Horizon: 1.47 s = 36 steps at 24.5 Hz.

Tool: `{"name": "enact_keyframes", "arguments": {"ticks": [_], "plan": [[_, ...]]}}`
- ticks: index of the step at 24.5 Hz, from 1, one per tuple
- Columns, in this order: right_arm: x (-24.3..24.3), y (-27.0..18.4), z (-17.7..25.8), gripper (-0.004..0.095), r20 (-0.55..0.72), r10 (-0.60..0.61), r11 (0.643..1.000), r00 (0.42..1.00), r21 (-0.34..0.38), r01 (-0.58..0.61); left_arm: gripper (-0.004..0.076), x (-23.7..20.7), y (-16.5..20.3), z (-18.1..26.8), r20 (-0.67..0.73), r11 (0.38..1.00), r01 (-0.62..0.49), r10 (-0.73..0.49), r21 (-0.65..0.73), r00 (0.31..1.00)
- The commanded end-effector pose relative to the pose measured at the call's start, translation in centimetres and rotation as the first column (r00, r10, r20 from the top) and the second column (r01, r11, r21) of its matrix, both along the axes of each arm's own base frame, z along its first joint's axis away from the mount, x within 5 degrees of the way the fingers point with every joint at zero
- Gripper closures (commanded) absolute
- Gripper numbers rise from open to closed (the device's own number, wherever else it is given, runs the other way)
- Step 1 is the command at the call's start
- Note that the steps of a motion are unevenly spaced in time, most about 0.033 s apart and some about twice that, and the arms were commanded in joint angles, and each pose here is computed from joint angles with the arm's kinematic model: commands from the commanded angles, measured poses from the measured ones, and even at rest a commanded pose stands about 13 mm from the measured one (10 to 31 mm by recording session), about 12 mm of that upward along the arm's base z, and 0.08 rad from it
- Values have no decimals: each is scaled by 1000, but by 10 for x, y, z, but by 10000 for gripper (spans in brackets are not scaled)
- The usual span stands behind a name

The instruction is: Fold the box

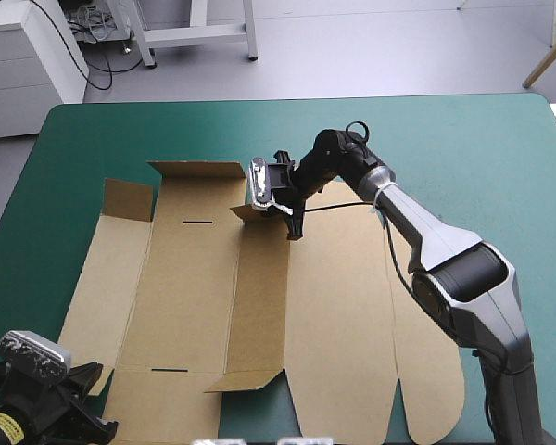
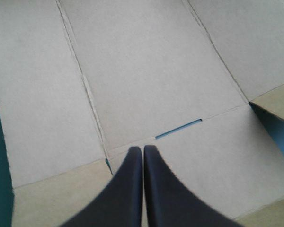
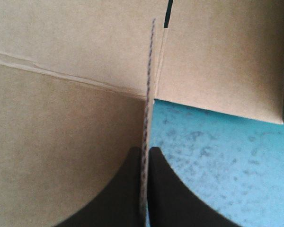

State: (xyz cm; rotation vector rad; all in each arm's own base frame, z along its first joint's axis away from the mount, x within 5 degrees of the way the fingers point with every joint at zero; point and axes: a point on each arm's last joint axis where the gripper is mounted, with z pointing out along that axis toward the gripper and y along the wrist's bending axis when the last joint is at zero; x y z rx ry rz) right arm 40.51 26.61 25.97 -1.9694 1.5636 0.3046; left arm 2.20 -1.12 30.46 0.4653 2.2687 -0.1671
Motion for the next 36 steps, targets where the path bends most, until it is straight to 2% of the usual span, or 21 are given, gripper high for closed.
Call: {"name": "enact_keyframes", "arguments": {"ticks": [1,4,6,13,19,21,25,27,30,33,36], "plan": [[-9,-1,43,928,99,40,997,994,54,-46,734,3,0,13,70,1000,-12,13,-21,997],[-11,0,43,928,83,50,997,995,62,-56,734,3,0,12,71,1000,-13,14,-19,997],[-13,3,45,928,56,53,993,997,101,-59,734,3,0,12,71,1000,-13,14,-19,997],[-13,4,45,909,46,36,993,998,109,-41,734,3,0,12,71,1000,-13,14,-19,997],[-10,-1,50,586,54,-108,992,993,68,105,734,3,0,12,71,1000,-14,15,-17,997],[-12,-6,58,540,67,-143,989,987,49,140,734,3,0,12,71,1000,-14,15,-17,997],[-15,-23,81,548,146,-232,972,962,-1,235,734,3,0,12,71,1000,-14,15,-17,997],[-17,-35,95,548,188,-292,954,938,-21,301,734,3,0,12,71,1000,-14,15,-17,997],[-23,-62,118,549,201,-428,896,881,-27,442,734,3,1,12,72,1000,-15,16,-16,997],[-31,-91,138,582,174,-562,817,809,-32,575,734,3,1,12,72,1000,-15,16,-16,997],[-40,-122,157,669,135,-671,734,729,-23,679,734,3,1,12,73,1000,-13,13,-13,997]]}}
